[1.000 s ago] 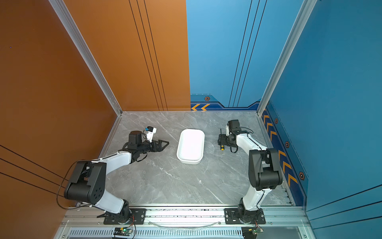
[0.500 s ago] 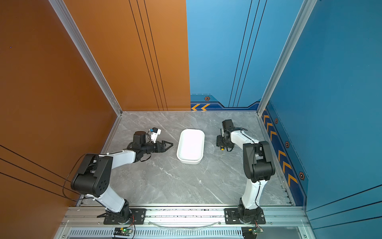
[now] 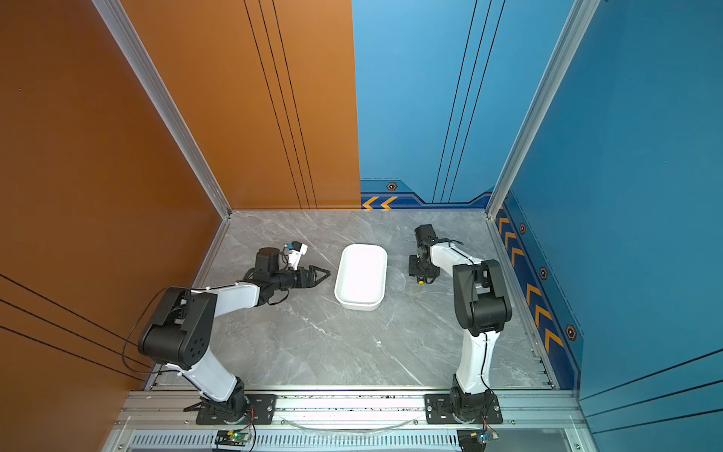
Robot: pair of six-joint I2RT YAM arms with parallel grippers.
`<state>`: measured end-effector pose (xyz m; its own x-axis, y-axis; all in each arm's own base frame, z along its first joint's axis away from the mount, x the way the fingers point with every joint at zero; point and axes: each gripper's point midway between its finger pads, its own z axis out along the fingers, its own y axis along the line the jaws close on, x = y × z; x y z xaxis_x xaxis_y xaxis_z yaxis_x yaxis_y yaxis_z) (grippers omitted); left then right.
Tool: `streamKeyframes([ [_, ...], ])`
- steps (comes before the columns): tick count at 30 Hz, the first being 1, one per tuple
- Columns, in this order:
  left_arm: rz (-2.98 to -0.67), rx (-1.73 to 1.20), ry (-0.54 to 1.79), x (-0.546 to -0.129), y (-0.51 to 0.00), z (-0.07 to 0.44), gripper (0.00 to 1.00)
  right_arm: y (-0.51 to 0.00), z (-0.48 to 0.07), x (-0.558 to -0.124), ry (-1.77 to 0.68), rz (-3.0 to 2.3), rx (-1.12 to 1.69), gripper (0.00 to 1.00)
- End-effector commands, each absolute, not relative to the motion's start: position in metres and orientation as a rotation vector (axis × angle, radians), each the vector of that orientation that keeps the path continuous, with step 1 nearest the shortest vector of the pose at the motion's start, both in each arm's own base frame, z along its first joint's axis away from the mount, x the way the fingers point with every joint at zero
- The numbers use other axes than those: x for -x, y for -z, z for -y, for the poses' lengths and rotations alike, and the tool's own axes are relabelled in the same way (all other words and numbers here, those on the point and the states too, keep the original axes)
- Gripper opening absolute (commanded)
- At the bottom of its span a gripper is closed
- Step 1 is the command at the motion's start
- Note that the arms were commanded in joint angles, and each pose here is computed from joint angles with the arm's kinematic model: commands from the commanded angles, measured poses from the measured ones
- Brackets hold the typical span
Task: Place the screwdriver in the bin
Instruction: 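Lower the right gripper and close it on the screwdriver handle, then lift the screwdriver with the right gripper and carry it over the white bin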
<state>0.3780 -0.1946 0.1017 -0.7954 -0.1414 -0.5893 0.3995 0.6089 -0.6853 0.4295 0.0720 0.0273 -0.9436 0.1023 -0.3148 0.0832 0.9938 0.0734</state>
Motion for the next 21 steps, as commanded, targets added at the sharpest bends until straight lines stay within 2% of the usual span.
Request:
streamKeyframes([
  [1, -2.210, -0.208, 1.141, -0.385, -0.104, 0.197, 0.98, -0.022, -0.067, -0.425, -0.023, -2.853, -0.160, 0.44],
  [6, -2.214, -0.208, 1.141, -0.383, -0.103, 0.197, 0.98, -0.018, -0.066, -0.423, -0.019, -2.867, -0.163, 0.31],
  [8, -2.213, -0.210, 1.138, -0.382, -0.103, 0.197, 0.98, -0.018, -0.067, -0.422, -0.024, -2.870, -0.165, 0.20],
  [10, -2.213, -0.209, 1.138, -0.382, -0.103, 0.196, 0.98, -0.017, -0.069, -0.422, -0.051, -2.876, -0.172, 0.03],
  [11, -2.213, -0.210, 1.140, -0.381, -0.103, 0.197, 0.98, -0.018, -0.070, -0.421, -0.067, -2.881, -0.185, 0.00],
  [17, -2.208, -0.211, 1.140, -0.380, -0.105, 0.196, 0.98, -0.031, -0.070, -0.419, -0.098, -2.862, -0.254, 0.00],
  [21, -2.203, -0.209, 1.134, -0.378, -0.107, 0.193, 0.98, -0.067, -0.081, -0.417, -0.167, -2.791, -0.302, 0.00],
])
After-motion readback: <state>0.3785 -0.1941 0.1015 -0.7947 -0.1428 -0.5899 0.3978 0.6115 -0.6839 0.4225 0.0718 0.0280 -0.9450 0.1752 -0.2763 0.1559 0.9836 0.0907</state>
